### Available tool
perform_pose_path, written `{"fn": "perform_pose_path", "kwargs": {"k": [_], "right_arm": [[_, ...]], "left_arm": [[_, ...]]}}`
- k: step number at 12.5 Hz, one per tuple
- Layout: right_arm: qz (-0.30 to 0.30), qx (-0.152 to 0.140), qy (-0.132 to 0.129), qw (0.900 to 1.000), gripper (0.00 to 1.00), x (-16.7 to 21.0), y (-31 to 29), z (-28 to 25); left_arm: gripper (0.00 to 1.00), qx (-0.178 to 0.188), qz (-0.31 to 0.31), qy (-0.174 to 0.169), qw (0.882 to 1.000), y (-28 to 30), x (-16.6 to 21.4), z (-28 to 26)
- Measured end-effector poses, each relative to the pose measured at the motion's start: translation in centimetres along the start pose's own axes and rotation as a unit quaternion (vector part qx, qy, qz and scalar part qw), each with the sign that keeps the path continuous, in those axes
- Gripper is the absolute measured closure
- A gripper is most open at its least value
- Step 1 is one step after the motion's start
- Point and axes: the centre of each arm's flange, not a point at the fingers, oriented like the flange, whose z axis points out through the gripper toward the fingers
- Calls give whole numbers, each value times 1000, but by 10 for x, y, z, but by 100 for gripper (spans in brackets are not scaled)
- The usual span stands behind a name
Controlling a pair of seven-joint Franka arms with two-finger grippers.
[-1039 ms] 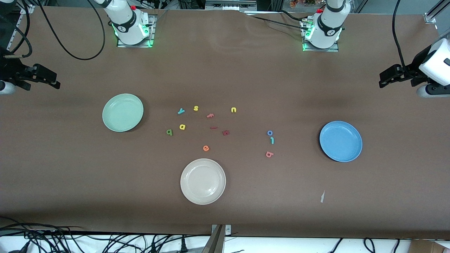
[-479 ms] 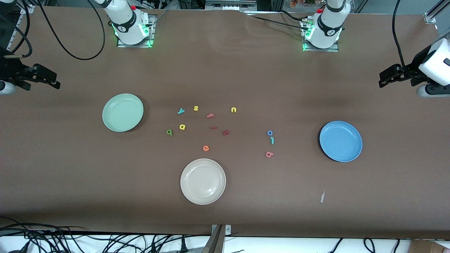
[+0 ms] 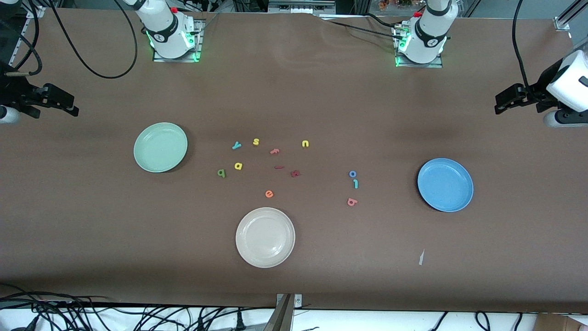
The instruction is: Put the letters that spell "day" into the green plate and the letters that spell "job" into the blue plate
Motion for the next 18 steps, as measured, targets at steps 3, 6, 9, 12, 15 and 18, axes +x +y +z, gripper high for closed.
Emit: {"fn": "perform_pose_path", "kwargs": {"k": [3,6,9,12,15,18], "right_arm": [[0,0,-1,1000,0,0,0,0],[0,0,-2,1000,0,0,0,0],[0,0,-3,1000,0,-1,0,0],[0,1,-9,1000,0,-2,0,2],[0,1,-9,1000,0,-2,0,2],[0,1,-11,1000,0,-2,0,2]], "left_arm": [[0,0,1,0,1000,1,0,0],[0,0,1,0,1000,1,0,0],[0,0,1,0,1000,1,0,0],[0,0,1,0,1000,1,0,0],[0,0,1,0,1000,1,0,0],[0,0,1,0,1000,1,0,0]]}}
